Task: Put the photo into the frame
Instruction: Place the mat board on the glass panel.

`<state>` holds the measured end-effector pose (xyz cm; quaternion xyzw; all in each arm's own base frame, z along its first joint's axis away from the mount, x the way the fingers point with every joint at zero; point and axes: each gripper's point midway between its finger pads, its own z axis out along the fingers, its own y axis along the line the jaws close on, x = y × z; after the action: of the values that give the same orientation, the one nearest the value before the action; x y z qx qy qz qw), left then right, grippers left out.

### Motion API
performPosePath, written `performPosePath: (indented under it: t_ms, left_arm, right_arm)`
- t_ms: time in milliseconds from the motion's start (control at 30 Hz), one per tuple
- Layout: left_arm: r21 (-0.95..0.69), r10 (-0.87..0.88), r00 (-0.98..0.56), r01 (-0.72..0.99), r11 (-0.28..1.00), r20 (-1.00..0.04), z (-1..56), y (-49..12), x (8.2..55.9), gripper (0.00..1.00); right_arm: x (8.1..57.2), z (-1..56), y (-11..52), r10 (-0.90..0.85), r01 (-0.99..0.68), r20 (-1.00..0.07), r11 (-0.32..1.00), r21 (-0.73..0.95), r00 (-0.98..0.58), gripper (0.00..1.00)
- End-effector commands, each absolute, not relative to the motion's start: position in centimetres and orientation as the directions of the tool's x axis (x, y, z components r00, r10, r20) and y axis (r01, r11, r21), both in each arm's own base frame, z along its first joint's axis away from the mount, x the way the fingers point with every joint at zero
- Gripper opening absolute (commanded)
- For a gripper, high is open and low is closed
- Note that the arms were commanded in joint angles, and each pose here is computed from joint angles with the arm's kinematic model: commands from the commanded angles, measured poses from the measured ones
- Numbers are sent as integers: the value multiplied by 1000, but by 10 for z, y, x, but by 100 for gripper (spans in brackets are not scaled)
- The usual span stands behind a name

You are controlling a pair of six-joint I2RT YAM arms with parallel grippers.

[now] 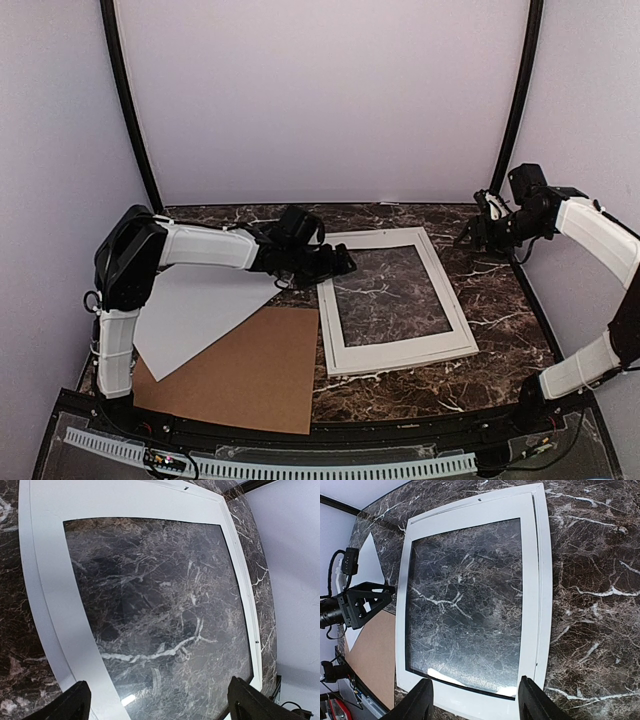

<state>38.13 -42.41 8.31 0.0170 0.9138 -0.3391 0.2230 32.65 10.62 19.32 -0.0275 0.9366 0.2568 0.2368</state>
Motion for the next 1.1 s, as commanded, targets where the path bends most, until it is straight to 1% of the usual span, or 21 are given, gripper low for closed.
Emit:
performPosePath:
  t_ms: [0, 800, 900, 1000, 1067]
  left_arm:
    - [-612, -103, -907, 188, 768, -409, 80, -429, 383, 98]
    - [-614, -81, -937, 157, 773, -341, 41, -436, 376, 96]
    - [-612, -68, -936, 169, 773, -344, 40, -438, 375, 96]
    - [-638, -46, -936, 203, 743, -350, 47, -448, 375, 96]
    - [-653, -32, -928, 237, 719, -372, 57, -455, 377, 96]
  right_arm:
    - [328, 202, 107, 70, -197, -494, 861, 468, -867, 58]
    - [323, 194, 107, 68, -193, -481, 860, 472, -874, 58]
    - [323, 192, 107, 69, -192, -479, 859, 475, -875, 58]
    - [324, 191, 108, 72, -192, -478, 855, 481, -876, 58]
    - [325, 189, 108, 77, -189, -479, 855, 482, -875, 58]
